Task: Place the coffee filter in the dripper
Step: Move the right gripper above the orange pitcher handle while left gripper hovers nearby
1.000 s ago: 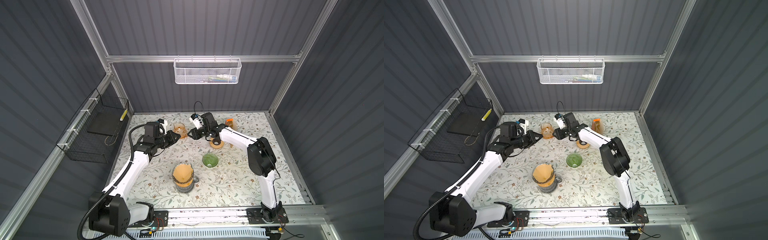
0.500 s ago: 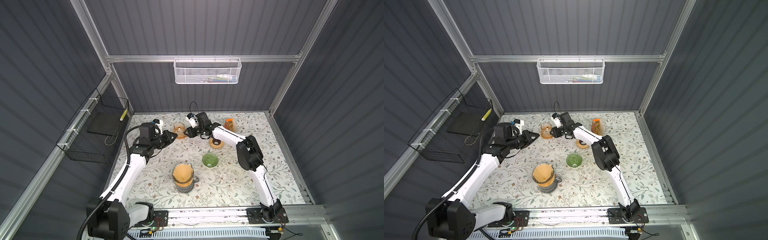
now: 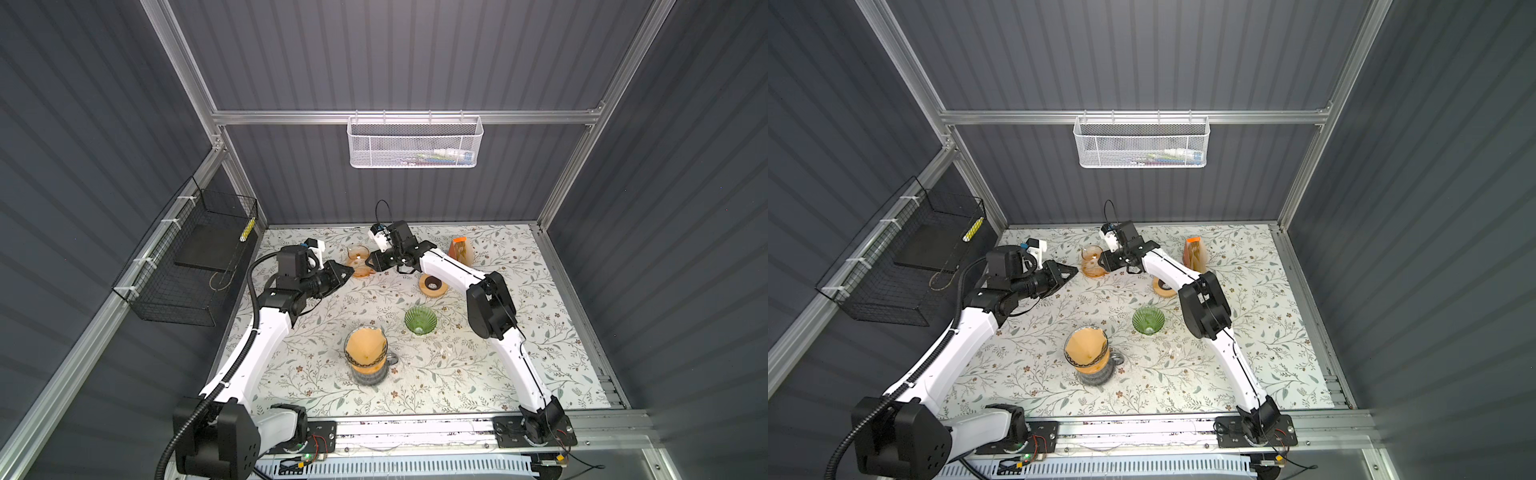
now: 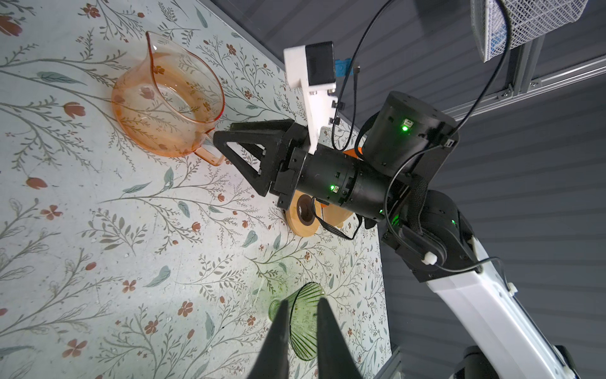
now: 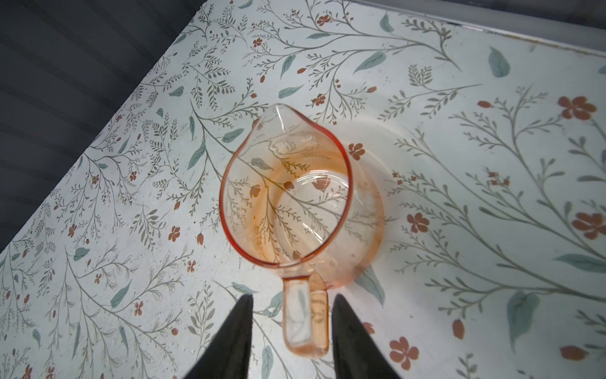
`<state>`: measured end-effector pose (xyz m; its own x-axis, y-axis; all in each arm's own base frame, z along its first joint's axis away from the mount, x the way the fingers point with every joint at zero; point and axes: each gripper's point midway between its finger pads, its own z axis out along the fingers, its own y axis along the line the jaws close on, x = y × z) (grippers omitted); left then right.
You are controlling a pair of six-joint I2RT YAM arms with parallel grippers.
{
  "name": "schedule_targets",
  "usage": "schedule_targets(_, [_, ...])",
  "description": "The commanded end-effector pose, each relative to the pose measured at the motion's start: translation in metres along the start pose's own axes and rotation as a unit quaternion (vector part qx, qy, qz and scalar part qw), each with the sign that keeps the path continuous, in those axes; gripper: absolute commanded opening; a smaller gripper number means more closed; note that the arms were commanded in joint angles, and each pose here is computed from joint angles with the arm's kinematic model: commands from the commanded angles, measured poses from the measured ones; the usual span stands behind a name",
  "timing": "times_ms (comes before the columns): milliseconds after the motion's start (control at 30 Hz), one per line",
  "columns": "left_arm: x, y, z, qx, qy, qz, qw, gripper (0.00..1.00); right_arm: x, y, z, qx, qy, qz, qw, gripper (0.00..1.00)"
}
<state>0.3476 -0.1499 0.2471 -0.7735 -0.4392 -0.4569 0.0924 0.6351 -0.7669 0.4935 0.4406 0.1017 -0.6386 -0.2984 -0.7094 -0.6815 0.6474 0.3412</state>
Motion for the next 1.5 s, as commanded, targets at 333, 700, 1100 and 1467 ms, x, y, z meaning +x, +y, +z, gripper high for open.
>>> schedule_targets(333, [0.000,-0.002,-0.007,0.016,0.002,-0.011,1.000,0.18,0.019,-0.006,0.010,0.028,0.035,0.023,0.999,0.39])
schedule_targets(700, [-0.002,0.000,-0.010,0.022,0.000,-0.018,1.000,0.18,0.025,-0.005,0.013,0.030,0.046,0.034,0.998,0.39])
schedule_targets(1100, [-0.005,0.000,-0.015,0.030,-0.005,-0.024,0.999,0.18,0.024,0.000,0.017,0.035,0.041,0.036,0.998,0.36])
schedule_targets(1467, [-0.006,0.000,-0.018,0.034,-0.009,-0.029,0.999,0.18,0.024,0.000,0.020,0.041,0.039,0.036,0.998,0.33])
